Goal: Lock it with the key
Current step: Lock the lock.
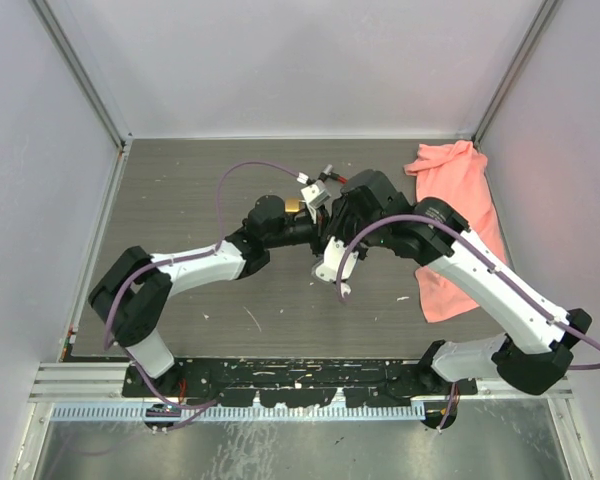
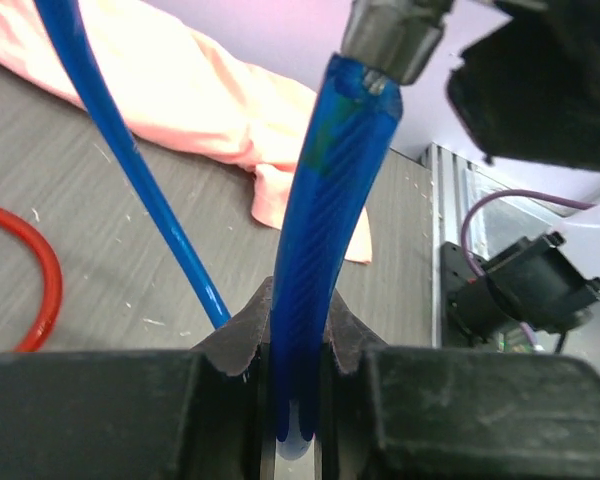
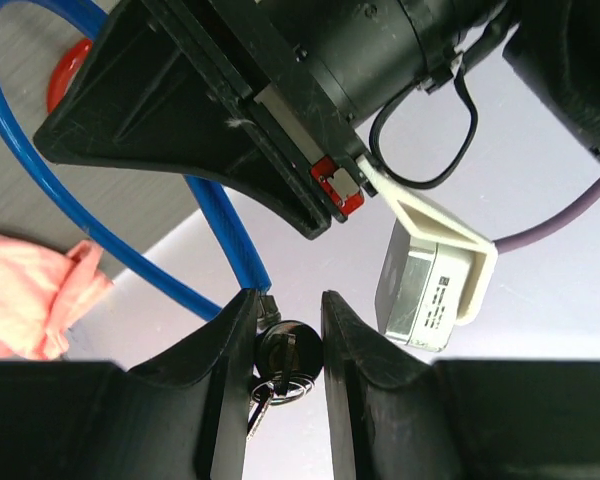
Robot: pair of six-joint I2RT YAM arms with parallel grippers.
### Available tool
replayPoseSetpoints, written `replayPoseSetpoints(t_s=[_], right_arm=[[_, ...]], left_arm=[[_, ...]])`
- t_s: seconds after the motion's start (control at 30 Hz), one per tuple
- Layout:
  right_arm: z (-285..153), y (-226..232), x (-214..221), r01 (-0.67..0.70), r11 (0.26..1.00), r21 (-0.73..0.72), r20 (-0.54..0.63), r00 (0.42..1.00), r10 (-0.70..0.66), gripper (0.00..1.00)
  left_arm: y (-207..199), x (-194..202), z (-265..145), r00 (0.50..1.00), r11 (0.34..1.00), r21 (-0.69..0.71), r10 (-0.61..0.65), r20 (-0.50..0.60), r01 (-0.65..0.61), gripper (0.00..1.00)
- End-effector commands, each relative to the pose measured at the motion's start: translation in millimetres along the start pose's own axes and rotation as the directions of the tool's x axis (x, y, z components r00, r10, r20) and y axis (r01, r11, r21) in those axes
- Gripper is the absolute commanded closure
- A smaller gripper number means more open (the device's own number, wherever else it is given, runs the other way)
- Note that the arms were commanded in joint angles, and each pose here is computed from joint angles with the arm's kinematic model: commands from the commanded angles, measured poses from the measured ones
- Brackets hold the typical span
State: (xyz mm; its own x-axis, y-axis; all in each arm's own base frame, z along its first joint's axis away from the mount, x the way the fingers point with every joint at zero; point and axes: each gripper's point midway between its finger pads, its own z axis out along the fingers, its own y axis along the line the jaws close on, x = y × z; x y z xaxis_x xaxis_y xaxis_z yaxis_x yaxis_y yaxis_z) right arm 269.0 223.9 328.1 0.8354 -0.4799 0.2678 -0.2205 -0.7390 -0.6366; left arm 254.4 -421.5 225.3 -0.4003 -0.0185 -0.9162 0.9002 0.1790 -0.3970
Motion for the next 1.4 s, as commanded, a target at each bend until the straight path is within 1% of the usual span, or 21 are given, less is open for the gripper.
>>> replayPoseSetpoints(t_s=[0.0,0.07,0.17,0.3,0.33,0.4,0.47,0.53,0.6,0.7,0.83,0.9,1.07,1.13,1.2,1.27,1.3,1.37], right_arm=[[-12,-24,-1,0.191,0.978,0.086,-0.101,0.978,-0.182,0.86],[-16,-26,1,0.228,0.969,0.097,-0.135,0.967,-0.214,0.8],[-26,-30,6,0.244,0.963,0.111,-0.178,0.959,-0.222,0.73],[-40,-33,9,0.269,0.952,0.143,-0.207,0.949,-0.237,0.61],[-42,-32,8,0.279,0.948,0.15,-0.21,0.947,-0.245,0.58],[-48,-34,6,0.303,0.936,0.18,-0.221,0.939,-0.262,0.49],[-51,-34,2,0.325,0.923,0.208,-0.225,0.934,-0.279,0.36],[-54,-31,-1,0.342,0.914,0.219,-0.223,0.929,-0.295,0.29],[-57,-29,-4,0.344,0.91,0.229,-0.216,0.93,-0.297,0.26],[-65,-25,-7,0.337,0.91,0.242,-0.2,0.935,-0.294,0.26],[-80,-24,-13,0.288,0.913,0.29,-0.158,0.955,-0.251,0.18],[-87,-25,-15,0.238,0.915,0.326,-0.13,0.97,-0.205,0.15],[-102,-30,-22,0.048,0.913,0.406,-0.013,0.999,-0.046,0.15],[-110,-34,-24,-0.051,0.9,0.434,0.048,0.998,0.033,0.14],[-123,-42,-24,-0.173,0.868,0.465,0.115,0.984,0.134,0.15],[-134,-49,-22,-0.339,0.812,0.475,0.205,0.94,0.273,0.15],[-139,-54,-20,-0.426,0.771,0.473,0.249,0.904,0.347,0.15],[-151,-64,-14,-0.61,0.643,0.462,0.345,0.792,0.503,0.15]], left_arm=[[-18,-64,12,0.927,0.964,0.01,0.253,0.278,-0.266,1.0],[-12,-70,12,0.893,0.945,-0.043,0.32,0.316,-0.324,1.0],[-5,-79,10,0.845,0.919,-0.112,0.391,0.365,-0.377,1.0],[-1,-85,14,0.816,0.91,-0.132,0.412,0.405,-0.394,1.0],[0,-85,17,0.816,0.91,-0.132,0.412,0.405,-0.393,1.0],[1,-86,21,0.813,0.908,-0.135,0.415,0.408,-0.395,1.0],[2,-86,26,0.812,0.908,-0.138,0.416,0.411,-0.395,1.0],[4,-86,29,0.811,0.908,-0.14,0.416,0.413,-0.395,1.0],[5,-87,31,0.811,0.911,-0.137,0.408,0.42,-0.388,1.0],[8,-89,32,0.815,0.923,-0.144,0.384,0.433,-0.358,1.0],[14,-85,32,0.83,0.94,-0.153,0.342,0.441,-0.306,1.0],[16,-83,32,0.84,0.95,-0.15,0.312,0.443,-0.274,1.0],[27,-77,33,0.858,0.969,-0.168,0.239,0.455,-0.181,1.0],[31,-77,30,0.858,0.97,-0.189,0.225,0.462,-0.152,1.0],[32,-79,27,0.855,0.969,-0.205,0.218,0.47,-0.134,1.0],[32,-79,23,0.854,0.968,-0.213,0.22,0.471,-0.132,1.0],[31,-79,22,0.855,0.968,-0.212,0.224,0.469,-0.137,1.0],[28,-80,20,0.858,0.966,-0.21,0.231,0.458,-0.148,1.0]])
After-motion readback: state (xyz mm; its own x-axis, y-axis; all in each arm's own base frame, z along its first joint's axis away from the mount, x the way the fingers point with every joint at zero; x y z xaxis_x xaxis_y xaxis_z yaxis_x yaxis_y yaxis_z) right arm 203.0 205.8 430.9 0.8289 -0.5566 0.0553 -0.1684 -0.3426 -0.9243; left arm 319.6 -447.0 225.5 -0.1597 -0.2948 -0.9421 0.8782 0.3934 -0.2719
